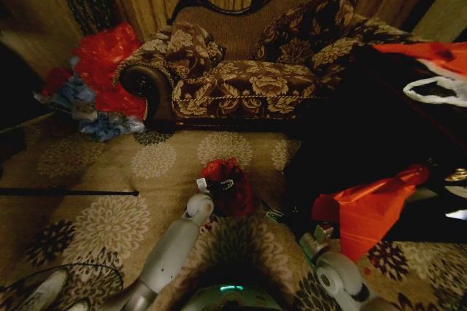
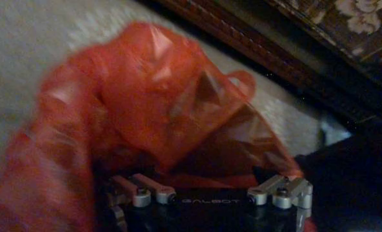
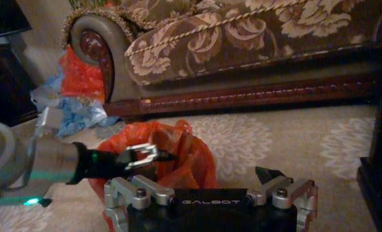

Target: Place a garbage bag over the trash bin.

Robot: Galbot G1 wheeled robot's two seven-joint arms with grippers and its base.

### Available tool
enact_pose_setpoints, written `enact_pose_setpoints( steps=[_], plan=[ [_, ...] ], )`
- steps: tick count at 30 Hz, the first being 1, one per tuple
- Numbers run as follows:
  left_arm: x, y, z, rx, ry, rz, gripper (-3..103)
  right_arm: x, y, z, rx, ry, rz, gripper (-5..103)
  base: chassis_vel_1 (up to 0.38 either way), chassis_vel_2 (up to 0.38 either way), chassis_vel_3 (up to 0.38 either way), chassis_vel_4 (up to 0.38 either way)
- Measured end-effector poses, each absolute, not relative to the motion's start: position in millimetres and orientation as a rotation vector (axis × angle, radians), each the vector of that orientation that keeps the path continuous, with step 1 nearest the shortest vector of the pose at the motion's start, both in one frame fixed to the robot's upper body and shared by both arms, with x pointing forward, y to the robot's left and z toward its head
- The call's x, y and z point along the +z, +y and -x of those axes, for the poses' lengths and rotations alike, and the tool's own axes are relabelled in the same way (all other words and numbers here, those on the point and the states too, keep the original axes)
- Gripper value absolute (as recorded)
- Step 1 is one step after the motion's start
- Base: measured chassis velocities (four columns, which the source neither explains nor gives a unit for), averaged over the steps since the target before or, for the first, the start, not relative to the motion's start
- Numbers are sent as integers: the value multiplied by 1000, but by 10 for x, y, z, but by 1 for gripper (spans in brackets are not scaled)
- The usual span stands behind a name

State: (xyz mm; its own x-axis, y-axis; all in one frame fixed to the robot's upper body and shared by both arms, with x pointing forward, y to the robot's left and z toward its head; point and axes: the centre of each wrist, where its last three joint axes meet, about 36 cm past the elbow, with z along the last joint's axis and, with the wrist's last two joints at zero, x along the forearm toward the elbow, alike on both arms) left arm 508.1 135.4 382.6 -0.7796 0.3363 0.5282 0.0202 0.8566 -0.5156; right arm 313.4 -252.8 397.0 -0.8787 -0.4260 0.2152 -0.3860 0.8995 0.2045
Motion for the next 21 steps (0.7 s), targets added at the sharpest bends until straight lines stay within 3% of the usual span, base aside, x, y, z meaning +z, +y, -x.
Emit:
enact_pose_setpoints(
  steps=[5, 12, 18, 21],
  plan=[
    [3971, 1292, -5028, 795, -2263, 227, 100, 3945, -2483, -3146, -235, -2802, -624, 100, 0, 0, 0, 0],
    [4161, 1304, -4924, 829, -2314, 174, 100, 3915, -2482, -3142, -239, -2798, -616, 100, 0, 0, 0, 0],
    [4141, 1384, -4837, 719, -2578, 312, 100, 3916, -2496, -3141, -236, -2799, -612, 100, 0, 0, 0, 0],
    [4237, 1464, -4657, 637, -2777, 540, 100, 3912, -2543, -3101, -238, -2810, -583, 100, 0, 0, 0, 0]
  ],
)
